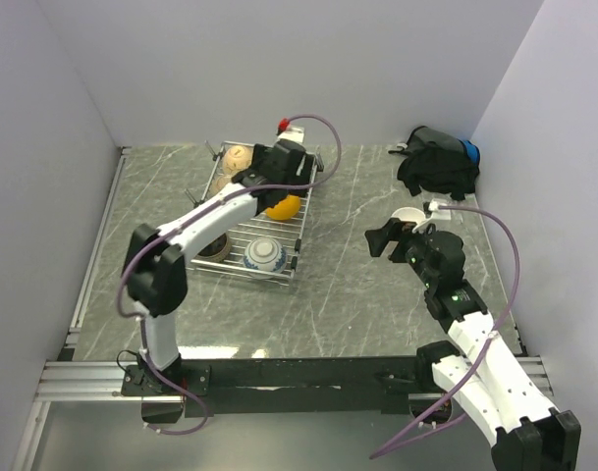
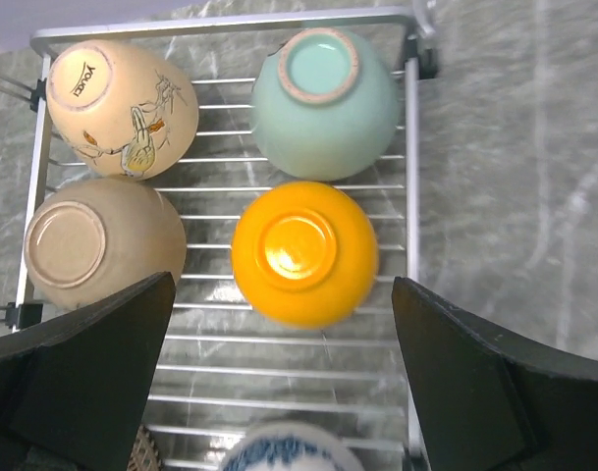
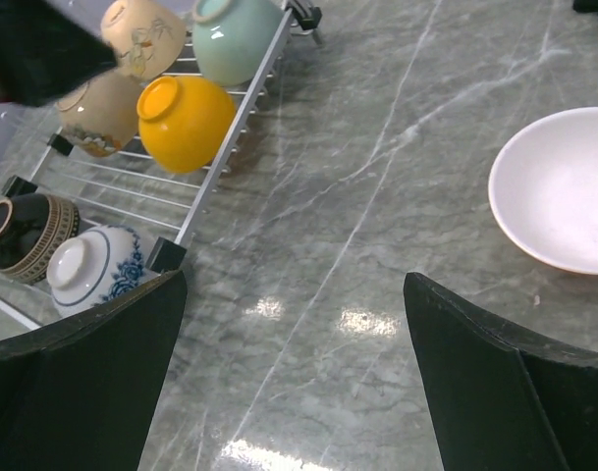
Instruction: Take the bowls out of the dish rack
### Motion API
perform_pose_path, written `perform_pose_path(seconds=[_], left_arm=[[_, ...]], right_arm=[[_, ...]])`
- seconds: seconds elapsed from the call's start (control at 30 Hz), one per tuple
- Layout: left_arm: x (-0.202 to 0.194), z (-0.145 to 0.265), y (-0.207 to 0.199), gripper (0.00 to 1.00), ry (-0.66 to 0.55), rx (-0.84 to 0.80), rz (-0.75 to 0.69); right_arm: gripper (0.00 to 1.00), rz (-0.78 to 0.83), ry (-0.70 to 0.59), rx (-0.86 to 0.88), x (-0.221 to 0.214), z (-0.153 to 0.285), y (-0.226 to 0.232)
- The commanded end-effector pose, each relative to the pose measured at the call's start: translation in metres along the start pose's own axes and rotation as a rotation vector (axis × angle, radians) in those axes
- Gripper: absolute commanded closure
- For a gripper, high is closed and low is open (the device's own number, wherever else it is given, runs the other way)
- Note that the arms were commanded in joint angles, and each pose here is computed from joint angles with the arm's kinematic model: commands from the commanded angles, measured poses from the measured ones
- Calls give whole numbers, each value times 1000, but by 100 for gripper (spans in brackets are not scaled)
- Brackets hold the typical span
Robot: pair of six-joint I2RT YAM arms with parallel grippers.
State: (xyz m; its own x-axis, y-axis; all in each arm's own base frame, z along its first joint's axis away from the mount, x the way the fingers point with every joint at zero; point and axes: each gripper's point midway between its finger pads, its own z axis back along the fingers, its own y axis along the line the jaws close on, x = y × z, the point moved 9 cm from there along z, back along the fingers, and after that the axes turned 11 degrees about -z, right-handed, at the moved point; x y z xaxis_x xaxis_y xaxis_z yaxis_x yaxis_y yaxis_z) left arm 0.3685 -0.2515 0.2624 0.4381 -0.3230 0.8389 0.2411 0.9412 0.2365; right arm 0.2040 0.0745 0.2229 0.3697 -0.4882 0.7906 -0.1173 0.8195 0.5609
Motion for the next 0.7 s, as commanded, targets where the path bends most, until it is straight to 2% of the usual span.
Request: perform_pose_path(seconds=[0.0,0.17,0.37,0.53,0.67], left_arm=[[6,-27,0,1,28,140,-27],[-4,-65,-10,1,65,166,-40],[-10,-90,-5,1,82,171,1],[-32,-88,-4,4,146,186,-3],[-53,-70,8,6,180,214,7]], right_arm=[[0,15,-47,91,5,2,8],[0,24,-38,75,1,1,4],[0,36,-8,66,-9,-4,-3],[0,37,20,72,-10,-5,-2],[0,40,24,78,-11,-4,-2]])
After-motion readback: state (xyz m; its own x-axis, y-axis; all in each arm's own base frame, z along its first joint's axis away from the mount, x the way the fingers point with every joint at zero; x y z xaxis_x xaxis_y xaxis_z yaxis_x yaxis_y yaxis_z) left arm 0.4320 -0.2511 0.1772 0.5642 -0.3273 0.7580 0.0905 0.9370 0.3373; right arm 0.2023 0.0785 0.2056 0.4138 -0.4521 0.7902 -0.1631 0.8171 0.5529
